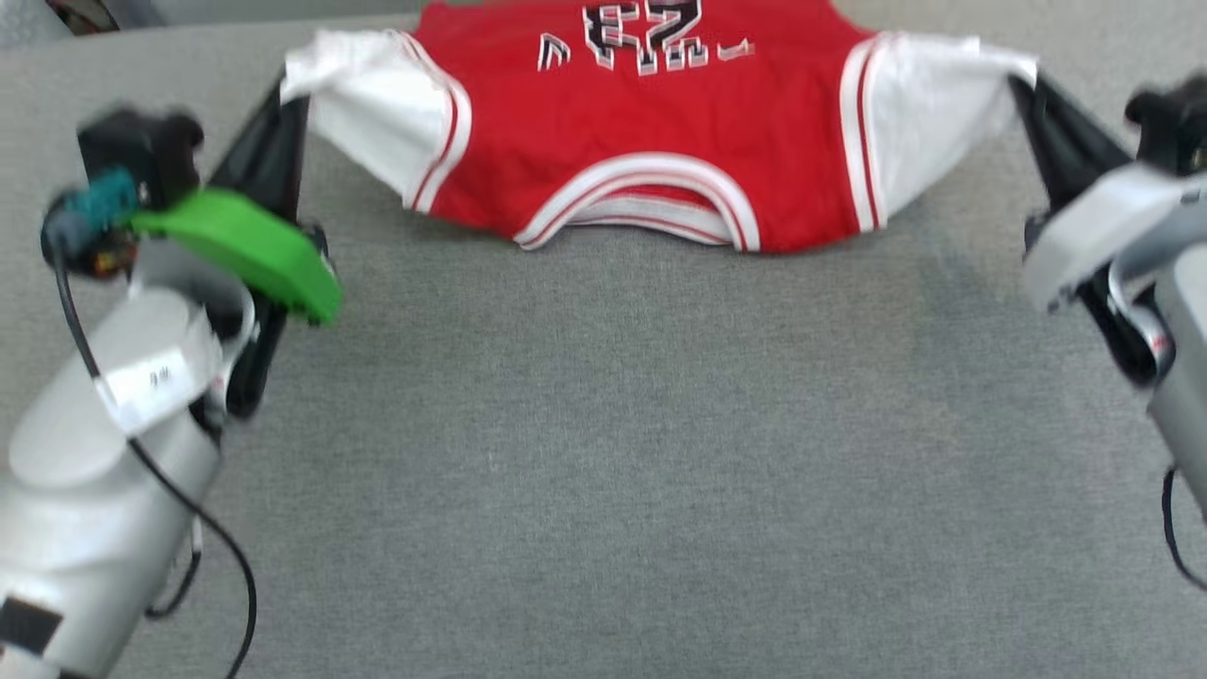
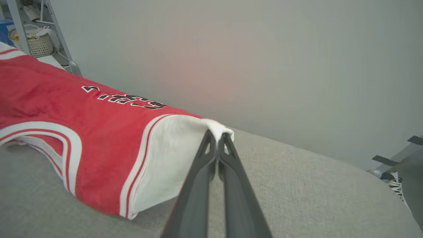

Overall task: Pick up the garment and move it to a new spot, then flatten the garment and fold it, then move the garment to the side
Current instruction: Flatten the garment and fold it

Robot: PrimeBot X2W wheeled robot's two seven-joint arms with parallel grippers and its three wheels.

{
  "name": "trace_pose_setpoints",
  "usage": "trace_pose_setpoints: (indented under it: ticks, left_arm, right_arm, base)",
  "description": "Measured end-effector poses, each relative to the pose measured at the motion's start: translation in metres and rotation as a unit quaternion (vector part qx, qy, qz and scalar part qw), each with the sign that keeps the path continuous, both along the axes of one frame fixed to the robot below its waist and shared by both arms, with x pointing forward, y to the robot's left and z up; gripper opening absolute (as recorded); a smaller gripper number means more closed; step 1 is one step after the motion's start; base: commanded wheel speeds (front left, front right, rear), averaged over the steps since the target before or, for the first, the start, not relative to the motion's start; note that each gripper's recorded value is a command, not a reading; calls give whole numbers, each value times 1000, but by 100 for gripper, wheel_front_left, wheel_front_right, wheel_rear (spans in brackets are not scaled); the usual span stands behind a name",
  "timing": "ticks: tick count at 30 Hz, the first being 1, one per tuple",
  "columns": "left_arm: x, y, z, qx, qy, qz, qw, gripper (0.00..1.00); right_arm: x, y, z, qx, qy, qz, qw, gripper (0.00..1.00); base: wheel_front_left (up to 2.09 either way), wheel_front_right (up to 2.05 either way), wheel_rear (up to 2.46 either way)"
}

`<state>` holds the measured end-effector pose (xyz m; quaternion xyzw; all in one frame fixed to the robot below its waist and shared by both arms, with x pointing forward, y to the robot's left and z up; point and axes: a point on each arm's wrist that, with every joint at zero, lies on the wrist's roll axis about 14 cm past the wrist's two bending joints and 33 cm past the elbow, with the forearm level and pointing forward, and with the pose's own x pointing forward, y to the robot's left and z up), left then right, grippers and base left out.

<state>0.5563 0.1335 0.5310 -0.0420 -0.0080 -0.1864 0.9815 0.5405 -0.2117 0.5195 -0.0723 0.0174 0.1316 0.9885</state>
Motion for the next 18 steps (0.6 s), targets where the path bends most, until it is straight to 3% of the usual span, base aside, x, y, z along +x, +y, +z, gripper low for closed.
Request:
trace_pose_setpoints:
  ticks: [18]
  left_arm:
    - [-160,36,-50,-17,111,65,992,0]
  right_arm:
    - [-156,-33,-59,58,114,-52,990,0]
  base:
    - [0,0,0]
